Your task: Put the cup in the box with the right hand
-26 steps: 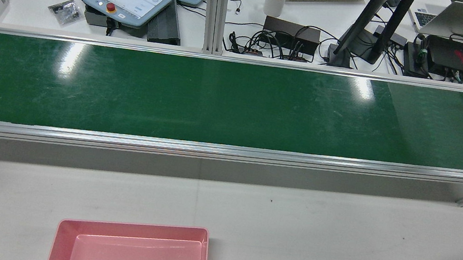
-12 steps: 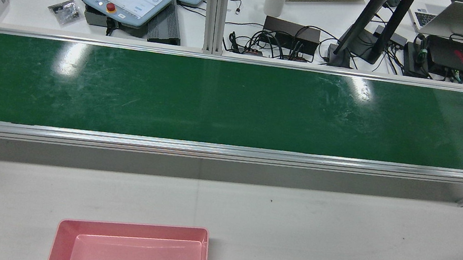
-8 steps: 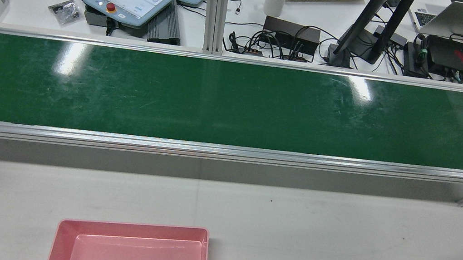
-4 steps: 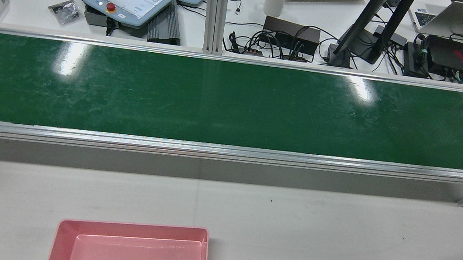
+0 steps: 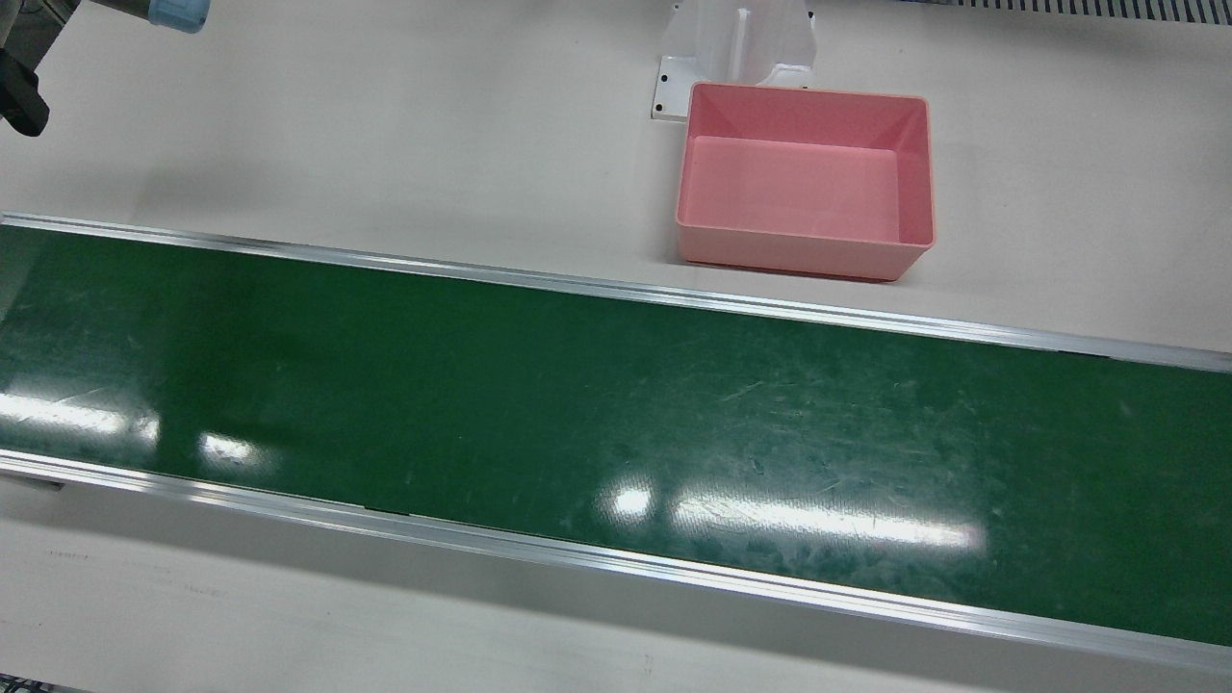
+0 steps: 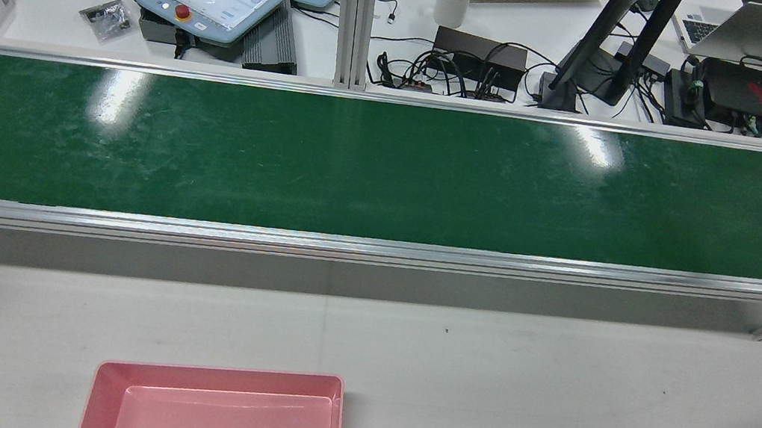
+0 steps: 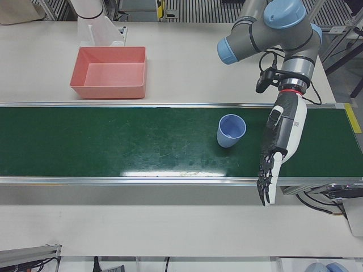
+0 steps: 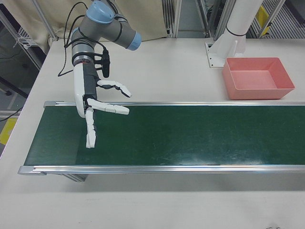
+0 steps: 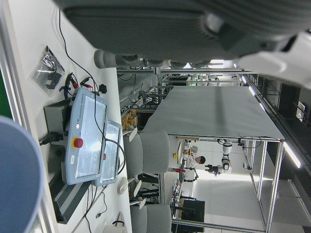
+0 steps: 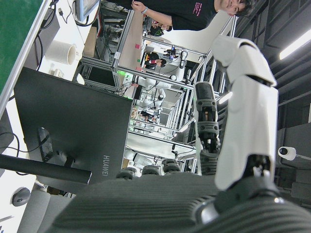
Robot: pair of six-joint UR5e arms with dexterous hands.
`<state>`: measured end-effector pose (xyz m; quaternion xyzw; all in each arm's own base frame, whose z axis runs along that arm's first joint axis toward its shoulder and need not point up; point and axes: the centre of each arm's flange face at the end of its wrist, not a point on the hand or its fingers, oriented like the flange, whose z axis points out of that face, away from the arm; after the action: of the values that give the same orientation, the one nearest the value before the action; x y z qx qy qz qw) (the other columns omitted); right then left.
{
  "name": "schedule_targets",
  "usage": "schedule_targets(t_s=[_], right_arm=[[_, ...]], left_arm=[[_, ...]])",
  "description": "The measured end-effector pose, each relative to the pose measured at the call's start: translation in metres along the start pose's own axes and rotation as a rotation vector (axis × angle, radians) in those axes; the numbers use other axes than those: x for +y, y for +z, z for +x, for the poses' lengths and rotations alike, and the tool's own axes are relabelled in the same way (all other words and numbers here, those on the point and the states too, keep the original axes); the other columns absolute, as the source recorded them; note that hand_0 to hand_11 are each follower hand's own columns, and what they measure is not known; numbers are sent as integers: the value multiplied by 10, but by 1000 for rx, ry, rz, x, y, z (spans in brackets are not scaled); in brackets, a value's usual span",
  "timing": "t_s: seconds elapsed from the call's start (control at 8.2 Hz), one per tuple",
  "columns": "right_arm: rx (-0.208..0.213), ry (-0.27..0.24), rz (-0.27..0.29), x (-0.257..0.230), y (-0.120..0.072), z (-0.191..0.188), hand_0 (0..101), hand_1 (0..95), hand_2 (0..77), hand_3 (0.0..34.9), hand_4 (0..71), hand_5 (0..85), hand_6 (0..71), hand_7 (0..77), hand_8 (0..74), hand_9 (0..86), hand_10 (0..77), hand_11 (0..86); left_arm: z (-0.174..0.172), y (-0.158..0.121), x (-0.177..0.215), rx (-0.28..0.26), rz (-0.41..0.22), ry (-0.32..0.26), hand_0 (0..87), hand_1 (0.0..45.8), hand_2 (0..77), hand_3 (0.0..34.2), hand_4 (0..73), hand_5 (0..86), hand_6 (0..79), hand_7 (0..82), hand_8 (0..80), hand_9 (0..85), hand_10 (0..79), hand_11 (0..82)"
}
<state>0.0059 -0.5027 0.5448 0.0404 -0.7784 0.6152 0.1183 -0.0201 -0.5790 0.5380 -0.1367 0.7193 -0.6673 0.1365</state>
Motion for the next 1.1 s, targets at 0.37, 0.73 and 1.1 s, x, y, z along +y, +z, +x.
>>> schedule_targets(t_s=[0.37, 0.73, 1.1], right_arm=[[20, 1, 0, -1, 13, 17, 589, 273, 256, 0, 224, 60, 33, 87, 5, 11, 5, 27], [40, 13, -15, 4, 36, 39, 531, 93, 65, 0, 256, 16, 33, 93, 5, 11, 5, 16], [52, 25, -24, 11, 42, 59, 477, 33, 11, 0, 382, 11, 33, 109, 5, 11, 5, 16]], left_arm=[[0, 0, 0, 1, 0, 0, 0, 5, 5, 0, 0, 0, 0, 0, 0, 5, 0, 0], [0, 0, 0, 0, 1, 0, 0, 5, 5, 0, 0, 0, 0, 0, 0, 0, 0, 0], [0, 0, 0, 0, 0, 0, 0, 5, 5, 0, 0, 0, 0, 0, 0, 5, 0, 0]])
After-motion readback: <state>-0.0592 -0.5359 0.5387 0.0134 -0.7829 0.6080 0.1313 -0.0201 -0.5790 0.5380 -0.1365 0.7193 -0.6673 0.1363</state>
